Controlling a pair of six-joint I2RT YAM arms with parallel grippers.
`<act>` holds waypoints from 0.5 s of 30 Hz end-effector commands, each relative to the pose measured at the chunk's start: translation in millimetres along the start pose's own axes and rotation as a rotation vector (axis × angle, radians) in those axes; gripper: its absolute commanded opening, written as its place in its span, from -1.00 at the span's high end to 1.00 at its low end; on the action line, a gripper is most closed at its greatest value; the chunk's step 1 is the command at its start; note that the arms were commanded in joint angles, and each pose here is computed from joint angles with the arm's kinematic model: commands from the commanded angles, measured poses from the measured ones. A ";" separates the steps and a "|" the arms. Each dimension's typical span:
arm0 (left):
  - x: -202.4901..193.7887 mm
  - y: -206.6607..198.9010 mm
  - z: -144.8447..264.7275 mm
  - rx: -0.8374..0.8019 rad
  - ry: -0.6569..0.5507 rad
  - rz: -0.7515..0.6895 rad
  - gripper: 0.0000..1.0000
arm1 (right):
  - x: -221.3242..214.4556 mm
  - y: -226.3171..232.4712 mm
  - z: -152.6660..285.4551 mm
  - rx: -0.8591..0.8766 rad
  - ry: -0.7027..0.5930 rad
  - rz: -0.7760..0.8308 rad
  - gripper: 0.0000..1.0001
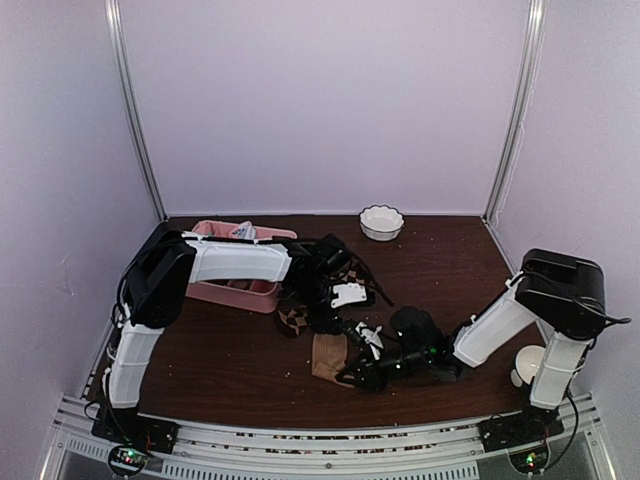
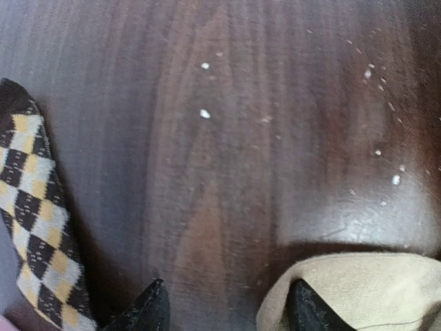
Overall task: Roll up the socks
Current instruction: Roll the sock at the center of the board.
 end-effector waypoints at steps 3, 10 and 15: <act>13.1 15.8 -18.3 0.104 -0.020 -0.017 -0.19 | -80.2 -1.9 5.1 -0.049 0.341 -0.187 1.00; 32.1 20.3 -19.3 0.074 -0.049 -0.001 -0.19 | -82.2 1.8 4.6 -0.070 0.365 -0.195 1.00; 33.5 20.3 -5.3 0.076 -0.058 -0.019 -0.29 | -78.4 -4.7 2.2 -0.118 0.378 -0.263 1.00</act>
Point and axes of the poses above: each gripper's point midway between its finger pads, its own z axis back along the fingers, its own y axis along the line the jaws close on, x = y × z, the point moved 9 cm from there along z, back along the fingers, and after that the axes turned 11 degrees about z, right-handed, at the moved point
